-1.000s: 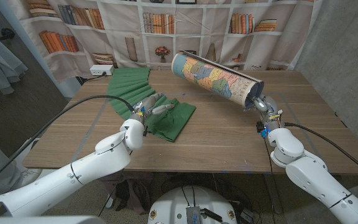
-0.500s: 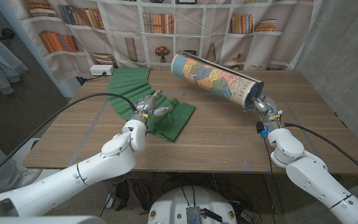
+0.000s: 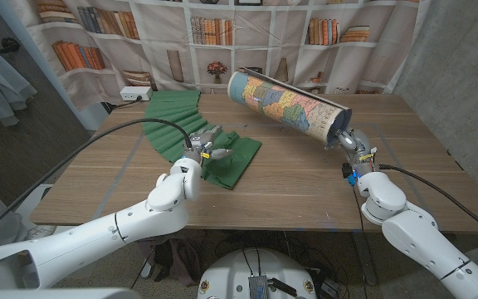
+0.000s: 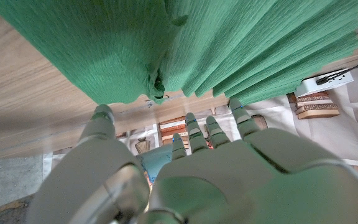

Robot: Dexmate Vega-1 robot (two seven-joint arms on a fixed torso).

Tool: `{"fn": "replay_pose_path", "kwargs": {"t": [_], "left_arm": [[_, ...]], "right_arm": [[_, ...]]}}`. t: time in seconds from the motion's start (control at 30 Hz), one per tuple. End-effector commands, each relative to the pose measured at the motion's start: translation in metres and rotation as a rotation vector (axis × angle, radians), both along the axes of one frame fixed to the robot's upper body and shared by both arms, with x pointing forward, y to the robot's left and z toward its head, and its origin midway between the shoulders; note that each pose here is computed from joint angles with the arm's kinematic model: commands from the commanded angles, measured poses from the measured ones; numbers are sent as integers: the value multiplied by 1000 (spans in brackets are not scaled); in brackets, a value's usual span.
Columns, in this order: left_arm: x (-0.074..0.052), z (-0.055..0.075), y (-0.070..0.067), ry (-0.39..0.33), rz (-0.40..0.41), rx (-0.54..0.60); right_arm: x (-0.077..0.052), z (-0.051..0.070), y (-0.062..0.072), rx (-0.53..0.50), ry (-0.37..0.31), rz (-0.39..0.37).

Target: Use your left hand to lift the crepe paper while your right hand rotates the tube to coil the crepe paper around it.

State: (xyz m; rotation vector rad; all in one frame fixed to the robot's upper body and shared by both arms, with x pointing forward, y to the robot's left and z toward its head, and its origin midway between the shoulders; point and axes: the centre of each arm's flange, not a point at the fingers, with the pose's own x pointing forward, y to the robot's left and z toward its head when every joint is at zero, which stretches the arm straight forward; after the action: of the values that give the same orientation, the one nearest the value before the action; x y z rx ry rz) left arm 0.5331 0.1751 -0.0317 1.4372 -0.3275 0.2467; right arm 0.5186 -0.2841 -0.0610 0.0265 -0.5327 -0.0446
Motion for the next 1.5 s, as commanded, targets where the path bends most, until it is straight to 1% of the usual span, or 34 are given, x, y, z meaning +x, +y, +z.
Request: {"fn": "replay_pose_path", "kwargs": {"t": [0.03, 0.33, 0.5, 1.07, 1.37, 1.5], "left_arm": [[6, -3, -3, 44, 29, 33], [9, -4, -7, 56, 25, 38], [11, -3, -10, 80, 17, 44], [14, -5, -20, 47, -3, 53], [17, -9, -27, 62, 1, 60], [17, -9, -27, 66, 1, 55]], "right_arm": [[-3, -2, 1, 0, 2, -1], [-3, -2, 1, 5, 2, 3], [-3, -3, 0, 7, 4, 3], [-3, -4, 0, 25, 5, 7], [-3, -3, -2, 33, 3, 10], [-4, -3, -3, 35, 2, 11]]}}
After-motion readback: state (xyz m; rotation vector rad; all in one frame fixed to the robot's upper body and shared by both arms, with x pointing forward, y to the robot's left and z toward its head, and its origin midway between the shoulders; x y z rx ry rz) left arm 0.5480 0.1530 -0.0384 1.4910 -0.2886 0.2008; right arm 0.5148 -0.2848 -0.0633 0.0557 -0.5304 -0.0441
